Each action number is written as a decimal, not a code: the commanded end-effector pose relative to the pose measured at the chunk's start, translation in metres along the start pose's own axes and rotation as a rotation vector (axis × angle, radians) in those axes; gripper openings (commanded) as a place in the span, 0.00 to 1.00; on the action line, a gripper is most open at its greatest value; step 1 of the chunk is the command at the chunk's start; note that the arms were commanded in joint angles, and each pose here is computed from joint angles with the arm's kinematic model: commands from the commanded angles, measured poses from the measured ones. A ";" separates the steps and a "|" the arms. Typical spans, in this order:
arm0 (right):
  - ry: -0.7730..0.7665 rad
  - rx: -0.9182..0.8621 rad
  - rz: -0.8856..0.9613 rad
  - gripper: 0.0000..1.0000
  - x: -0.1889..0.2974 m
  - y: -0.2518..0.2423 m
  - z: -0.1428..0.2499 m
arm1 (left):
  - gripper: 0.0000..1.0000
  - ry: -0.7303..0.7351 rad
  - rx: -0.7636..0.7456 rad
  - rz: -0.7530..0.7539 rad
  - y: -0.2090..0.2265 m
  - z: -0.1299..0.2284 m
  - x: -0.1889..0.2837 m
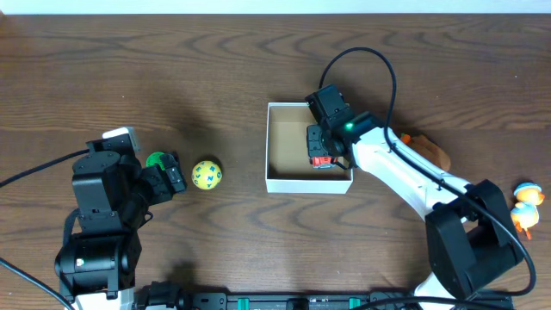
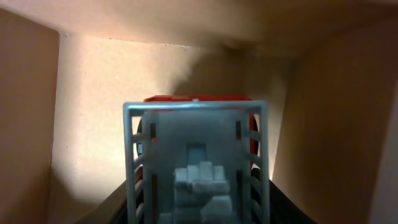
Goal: Pack container
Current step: 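Carry the fire truck into the white box and release it, then move the right gripper to the brown plush bear and grasp it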
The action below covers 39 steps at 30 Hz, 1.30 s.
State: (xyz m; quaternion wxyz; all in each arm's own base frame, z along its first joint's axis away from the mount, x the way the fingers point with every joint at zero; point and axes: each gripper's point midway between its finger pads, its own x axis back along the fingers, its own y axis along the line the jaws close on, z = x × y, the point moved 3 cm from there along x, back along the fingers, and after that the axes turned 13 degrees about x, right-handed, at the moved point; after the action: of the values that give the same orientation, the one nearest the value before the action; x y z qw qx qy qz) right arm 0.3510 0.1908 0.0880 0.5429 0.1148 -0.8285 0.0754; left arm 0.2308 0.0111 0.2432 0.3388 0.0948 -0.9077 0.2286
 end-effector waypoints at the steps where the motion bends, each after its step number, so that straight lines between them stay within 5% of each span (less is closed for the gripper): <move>1: -0.040 0.026 0.007 0.67 0.003 -0.001 -0.011 | 0.98 -0.019 -0.008 0.004 -0.003 -0.006 0.005; 5: -0.065 0.071 0.002 0.99 0.010 0.000 -0.019 | 0.98 -0.019 -0.008 0.004 -0.003 -0.006 0.005; 15: -0.313 0.196 0.004 0.99 0.127 -0.007 -0.082 | 0.98 -0.019 -0.008 0.004 -0.003 -0.006 0.005; 21: -0.335 0.025 0.191 0.99 0.194 -0.100 -0.071 | 0.98 -0.012 -0.007 0.001 -0.002 -0.004 0.005; 28: 0.044 -0.058 0.227 0.99 0.166 -0.197 0.018 | 0.98 -0.011 -0.007 0.000 -0.002 -0.004 0.005; 34: 0.267 0.046 0.079 0.99 0.103 -0.207 0.080 | 0.98 -0.011 -0.007 0.000 -0.002 -0.004 0.005; 39: 0.304 0.057 0.060 0.99 0.064 -0.210 0.089 | 0.98 -0.010 0.015 0.000 -0.002 -0.004 0.005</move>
State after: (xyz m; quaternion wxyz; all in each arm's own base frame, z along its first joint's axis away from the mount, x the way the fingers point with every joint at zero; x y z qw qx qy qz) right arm 0.3017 -0.0415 0.1241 0.6543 0.0619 -0.7443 0.1189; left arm 0.2293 0.0110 0.2414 0.3438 0.0961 -0.9056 0.2289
